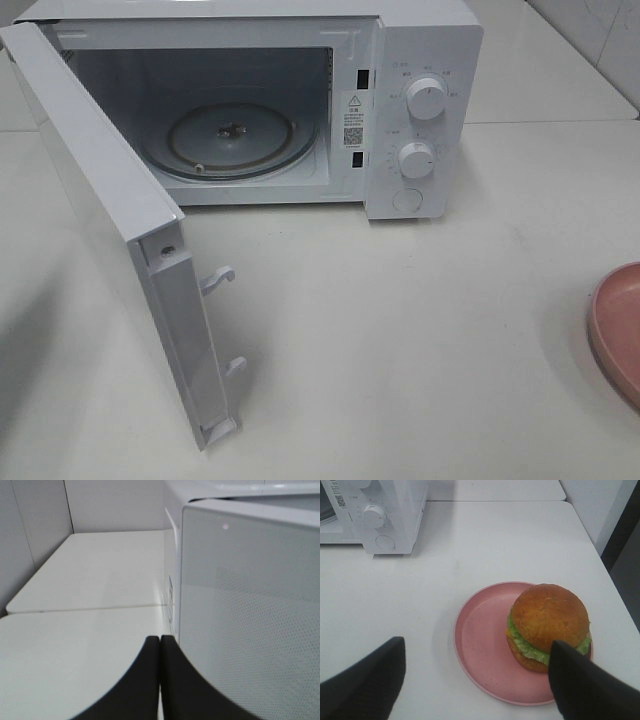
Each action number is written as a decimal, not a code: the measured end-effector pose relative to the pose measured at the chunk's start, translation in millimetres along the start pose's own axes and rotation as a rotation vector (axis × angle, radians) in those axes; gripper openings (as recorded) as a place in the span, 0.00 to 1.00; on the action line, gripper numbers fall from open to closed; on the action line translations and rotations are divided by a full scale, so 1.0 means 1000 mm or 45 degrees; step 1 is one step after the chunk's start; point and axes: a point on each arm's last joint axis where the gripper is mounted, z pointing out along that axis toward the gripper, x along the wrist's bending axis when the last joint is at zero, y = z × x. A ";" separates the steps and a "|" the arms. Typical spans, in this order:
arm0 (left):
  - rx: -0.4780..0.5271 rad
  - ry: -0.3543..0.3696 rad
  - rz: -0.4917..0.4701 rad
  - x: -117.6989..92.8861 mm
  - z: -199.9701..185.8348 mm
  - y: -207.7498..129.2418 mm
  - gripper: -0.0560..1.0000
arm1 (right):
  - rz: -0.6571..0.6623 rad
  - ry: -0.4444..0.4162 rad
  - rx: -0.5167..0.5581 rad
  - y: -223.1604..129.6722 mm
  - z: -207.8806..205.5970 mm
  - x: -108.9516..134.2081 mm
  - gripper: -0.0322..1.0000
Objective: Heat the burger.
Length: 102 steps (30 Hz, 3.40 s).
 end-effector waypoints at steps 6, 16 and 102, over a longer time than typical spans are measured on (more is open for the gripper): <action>0.047 -0.133 0.007 -0.008 0.021 -0.010 0.05 | 0.000 0.000 0.000 0.000 0.000 0.000 0.76; 0.041 -0.297 -0.012 -0.033 0.042 -0.009 0.05 | 0.000 0.000 -0.001 0.000 0.000 0.000 0.76; 0.333 -0.895 0.282 -0.289 0.128 0.019 0.08 | 0.000 0.000 0.000 0.000 0.000 0.000 0.76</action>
